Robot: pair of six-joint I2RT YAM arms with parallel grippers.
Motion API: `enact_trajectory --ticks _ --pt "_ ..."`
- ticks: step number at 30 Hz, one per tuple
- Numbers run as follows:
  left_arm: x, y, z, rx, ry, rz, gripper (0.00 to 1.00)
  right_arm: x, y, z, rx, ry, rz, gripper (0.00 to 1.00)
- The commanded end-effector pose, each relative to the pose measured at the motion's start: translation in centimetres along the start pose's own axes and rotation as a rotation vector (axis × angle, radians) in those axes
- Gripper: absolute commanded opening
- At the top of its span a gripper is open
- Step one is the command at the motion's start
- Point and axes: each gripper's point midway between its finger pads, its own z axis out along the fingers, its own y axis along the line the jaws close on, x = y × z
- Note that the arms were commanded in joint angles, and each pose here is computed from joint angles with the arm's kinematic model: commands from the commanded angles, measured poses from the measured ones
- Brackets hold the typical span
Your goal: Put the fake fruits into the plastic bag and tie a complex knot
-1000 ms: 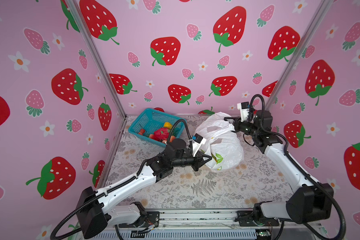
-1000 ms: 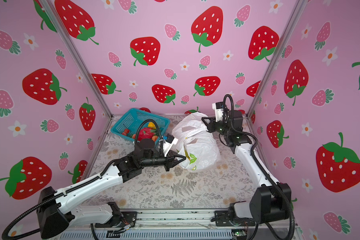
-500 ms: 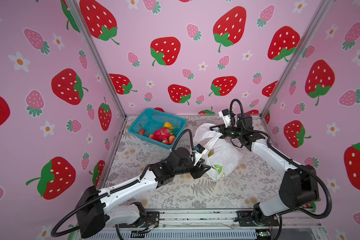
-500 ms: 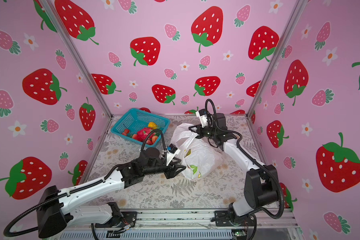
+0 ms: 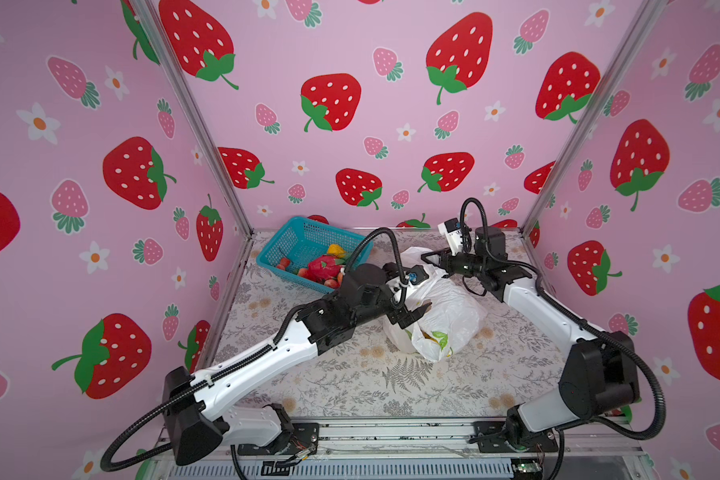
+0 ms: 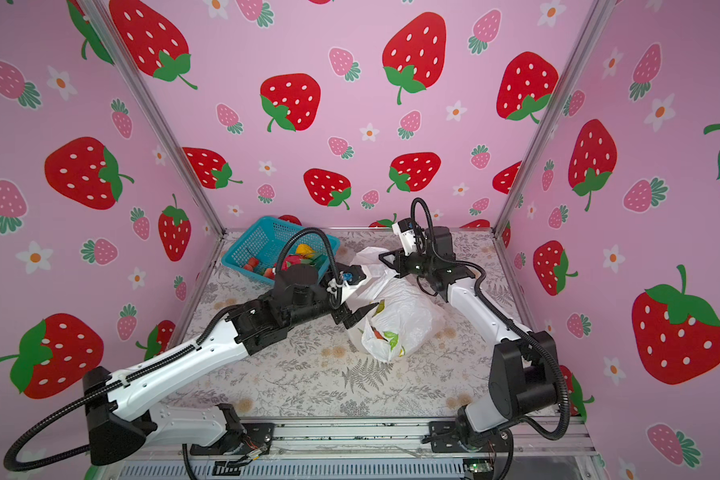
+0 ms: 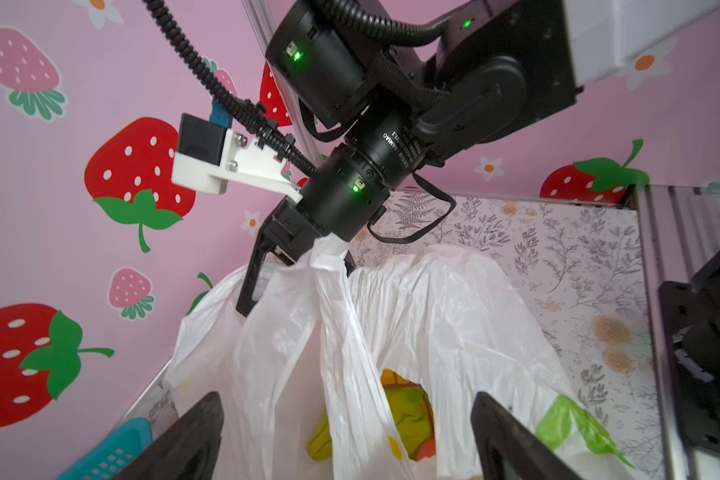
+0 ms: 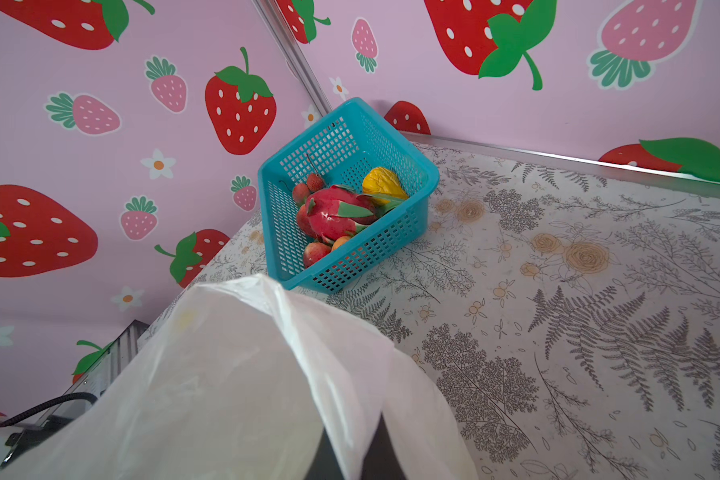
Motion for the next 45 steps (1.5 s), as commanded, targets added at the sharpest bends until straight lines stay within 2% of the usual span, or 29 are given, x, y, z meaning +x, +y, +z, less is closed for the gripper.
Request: enact_trajectory --ticks 1,7,13,15,18,20,25,27,28,32,39,43,45 --pt "-0.9 0.3 0.8 0.047 0.052 0.196 0.93 -0.5 0.7 -0.7 -0.01 -0.021 -0.043 0.0" --pt "-1.9 1.3 3.7 0.096 0.097 0.254 0.86 -0.4 0.7 -0.8 -0.004 -0.023 -0.043 0.0" --pt "-1.8 1.5 5.9 0.133 0.121 0.236 0.69 -0.4 0.6 -0.9 0.003 -0.025 -0.044 0.0" --pt "-1.8 1.1 6.3 0.164 0.115 0.225 0.6 -0.5 0.6 -0.9 0.006 -0.027 -0.043 0.0" --pt "-2.1 1.4 6.6 0.155 0.11 0.209 0.35 -0.5 0.5 -1.0 0.011 -0.029 -0.041 0.0" --pt "-2.4 1.5 6.5 0.145 0.096 0.195 0.23 -0.5 0.5 -1.0 0.012 -0.029 -0.039 0.0" --pt "-3.6 2.6 4.8 0.093 0.04 0.127 0.09 -0.8 0.7 -1.9 0.045 -0.043 -0.049 0.0" --pt "-4.4 3.3 3.0 0.07 -0.009 0.059 0.07 -1.1 0.9 -2.6 0.066 -0.06 -0.056 0.0" --pt "-4.8 3.7 2.1 0.064 -0.038 0.023 0.02 -1.2 1.0 -2.9 0.072 -0.07 -0.059 0.0" --pt "-5.9 5.6 -1.5 0.023 -0.181 -0.199 0.0 -2.0 2.2 -3.6 0.042 -0.115 -0.05 0.0" --pt "-3.9 10.0 -5.7 -0.114 -0.302 -0.53 0.0 -3.0 4.4 -2.6 -0.08 -0.181 -0.012 0.0" --pt "-3.1 10.6 -6.7 -0.148 -0.332 -0.589 0.0 -2.6 3.1 -0.8 -0.075 -0.153 0.015 0.0" --pt "-2.7 10.4 -6.6 -0.144 -0.32 -0.608 0.0 -1.9 1.6 0.3 -0.026 -0.112 0.034 0.04"
